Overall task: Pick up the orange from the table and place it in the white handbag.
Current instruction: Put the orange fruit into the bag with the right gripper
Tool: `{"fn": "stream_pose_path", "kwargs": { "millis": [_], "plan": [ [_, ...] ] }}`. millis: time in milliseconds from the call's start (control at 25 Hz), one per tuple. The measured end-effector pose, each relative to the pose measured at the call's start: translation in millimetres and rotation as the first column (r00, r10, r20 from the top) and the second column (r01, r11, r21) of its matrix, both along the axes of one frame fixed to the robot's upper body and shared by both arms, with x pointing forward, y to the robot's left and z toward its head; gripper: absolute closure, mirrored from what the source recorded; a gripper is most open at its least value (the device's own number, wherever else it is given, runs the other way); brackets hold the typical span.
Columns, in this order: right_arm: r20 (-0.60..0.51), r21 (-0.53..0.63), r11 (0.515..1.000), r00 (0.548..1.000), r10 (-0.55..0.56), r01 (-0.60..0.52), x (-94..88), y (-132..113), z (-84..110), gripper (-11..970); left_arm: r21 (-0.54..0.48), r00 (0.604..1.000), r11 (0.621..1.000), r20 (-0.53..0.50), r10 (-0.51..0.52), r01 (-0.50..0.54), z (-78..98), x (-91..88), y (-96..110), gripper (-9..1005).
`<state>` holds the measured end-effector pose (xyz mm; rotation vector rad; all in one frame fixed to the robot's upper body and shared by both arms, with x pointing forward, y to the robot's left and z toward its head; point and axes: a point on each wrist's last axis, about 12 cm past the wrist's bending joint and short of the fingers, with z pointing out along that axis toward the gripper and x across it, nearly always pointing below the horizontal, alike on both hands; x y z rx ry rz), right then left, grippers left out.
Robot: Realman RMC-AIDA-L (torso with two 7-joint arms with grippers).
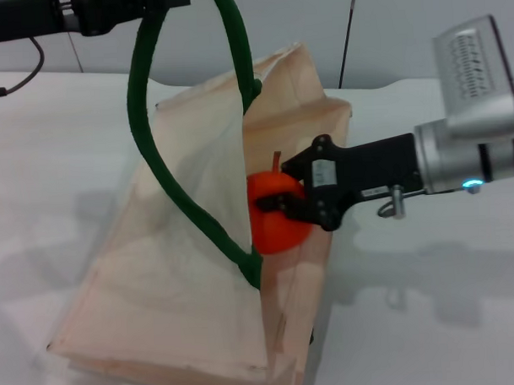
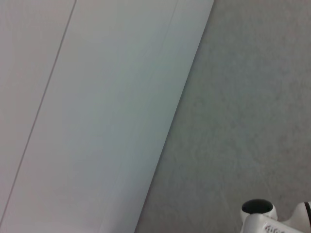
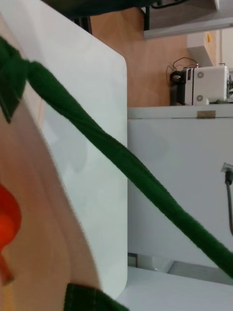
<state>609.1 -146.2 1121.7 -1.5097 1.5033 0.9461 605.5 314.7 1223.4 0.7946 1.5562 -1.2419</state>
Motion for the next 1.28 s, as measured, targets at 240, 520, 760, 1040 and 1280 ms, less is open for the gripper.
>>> {"fn": "stream_pose_path", "kwargs": {
  "millis": [240,520,760,1040,1280],
  "plan": [
    [0.009,-0.044,0.999,1.000,-0.018,0.019,5.5,24.6,-4.5,825,-0.003,1.000,1.000,0.002,-0.003,0.003,1.1,0.9,-1.6,853],
    [0.019,-0.041,0.999,1.000,-0.011,0.012,3.5,31.3,-7.1,875,-0.003,1.000,1.000,0.003,-0.004,0.004,1.6,1.3,-2.0,853],
    [0.014,-0.040,0.999,1.000,-0.019,0.019,1.9,30.0,-10.0,818,0.004,1.000,1.000,-0.003,0.010,-0.010,0.1,2.7,-1.8,853],
    [0.005,-0.029,0.999,1.000,-0.029,0.029,1.0,29.7,-11.1,536,0.002,1.000,1.000,-0.007,0.015,-0.015,-1.6,2.2,-1.5,853],
    [-0.003,-0.007,0.998,0.998,-0.067,0.067,1.9,21.6,-12.7,401,0.006,1.000,1.000,-0.009,0.017,-0.017,-2.9,1.4,-0.5,853]
  ]
}}
